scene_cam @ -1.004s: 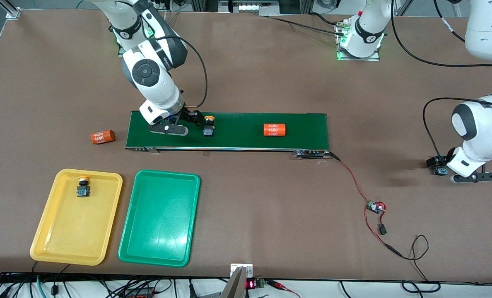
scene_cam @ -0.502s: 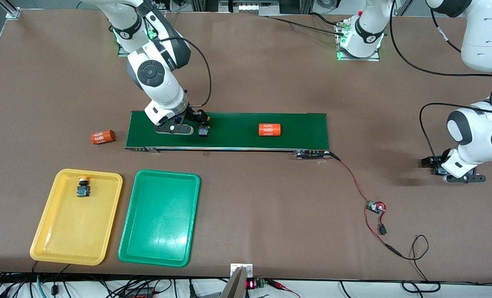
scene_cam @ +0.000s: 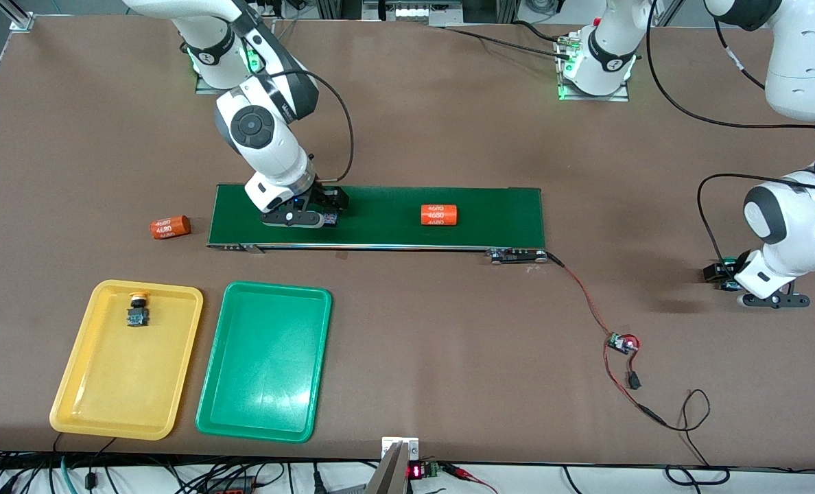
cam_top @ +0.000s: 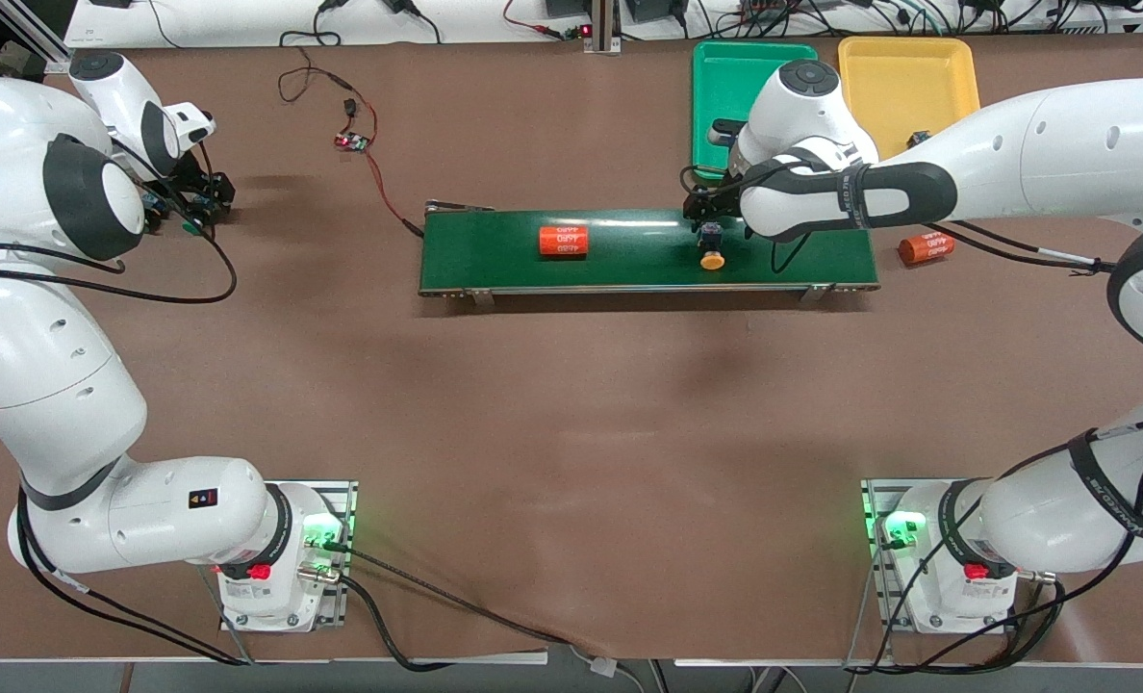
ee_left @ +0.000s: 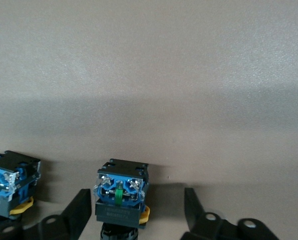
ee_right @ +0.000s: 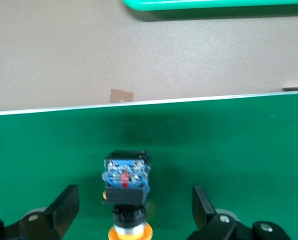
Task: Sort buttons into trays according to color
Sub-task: 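Carry the button to the yellow tray while the left gripper grasps a button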
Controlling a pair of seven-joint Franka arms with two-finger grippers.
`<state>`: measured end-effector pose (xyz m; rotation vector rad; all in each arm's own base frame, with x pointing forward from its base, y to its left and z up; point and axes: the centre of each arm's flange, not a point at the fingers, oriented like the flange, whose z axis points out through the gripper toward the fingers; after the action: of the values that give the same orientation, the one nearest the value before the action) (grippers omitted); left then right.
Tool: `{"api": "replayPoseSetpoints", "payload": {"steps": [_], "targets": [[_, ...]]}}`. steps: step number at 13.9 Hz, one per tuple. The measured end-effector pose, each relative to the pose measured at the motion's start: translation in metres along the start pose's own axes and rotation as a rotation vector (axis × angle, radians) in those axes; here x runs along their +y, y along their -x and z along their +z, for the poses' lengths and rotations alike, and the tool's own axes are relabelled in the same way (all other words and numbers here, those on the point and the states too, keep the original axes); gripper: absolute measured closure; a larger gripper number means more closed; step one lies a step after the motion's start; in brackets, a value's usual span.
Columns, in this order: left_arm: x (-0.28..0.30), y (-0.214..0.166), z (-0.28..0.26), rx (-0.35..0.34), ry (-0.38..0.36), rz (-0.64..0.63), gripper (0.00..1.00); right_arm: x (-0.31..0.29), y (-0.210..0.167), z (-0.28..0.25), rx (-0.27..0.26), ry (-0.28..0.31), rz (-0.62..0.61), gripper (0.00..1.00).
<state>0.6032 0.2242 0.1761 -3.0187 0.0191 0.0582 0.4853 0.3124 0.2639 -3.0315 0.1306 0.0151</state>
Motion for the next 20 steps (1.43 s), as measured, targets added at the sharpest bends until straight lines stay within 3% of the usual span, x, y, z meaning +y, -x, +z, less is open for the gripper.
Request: {"api": "replayPoseSetpoints", "payload": {"steps": [3, 4, 5, 6, 10, 14, 18, 20], "targets": [[0.000, -0.001, 0.000, 0.001, -0.001, 0.033, 0.53, 0.005, -0.003, 0.010, -0.007, 0.001, 0.009, 0.00], [-0.001, -0.002, -0.002, 0.004, -0.002, 0.050, 0.58, 0.009, -0.005, 0.012, -0.006, 0.006, 0.008, 0.07], [-0.001, -0.003, -0.003, 0.007, -0.003, 0.070, 0.58, 0.012, -0.008, 0.013, -0.003, 0.014, -0.001, 0.07], [-0.001, -0.004, -0.005, 0.011, -0.004, 0.091, 0.58, 0.015, -0.009, 0.014, -0.002, 0.017, -0.012, 0.14], [0.006, -0.015, -0.031, 0.001, 0.013, 0.166, 0.58, 0.025, -0.016, 0.016, -0.001, 0.023, -0.035, 0.59], [0.046, -0.038, -0.088, -0.089, 0.085, 0.238, 0.58, 0.033, -0.028, 0.010, 0.016, 0.023, -0.033, 0.59], [0.097, -0.053, -0.137, -0.180, 0.165, 0.301, 0.58, 0.087, -0.084, -0.023, 0.029, 0.059, -0.089, 0.59], [0.137, -0.058, -0.149, -0.210, 0.193, 0.262, 0.58, 0.133, -0.118, -0.050, 0.045, 0.075, -0.133, 0.59]]}}
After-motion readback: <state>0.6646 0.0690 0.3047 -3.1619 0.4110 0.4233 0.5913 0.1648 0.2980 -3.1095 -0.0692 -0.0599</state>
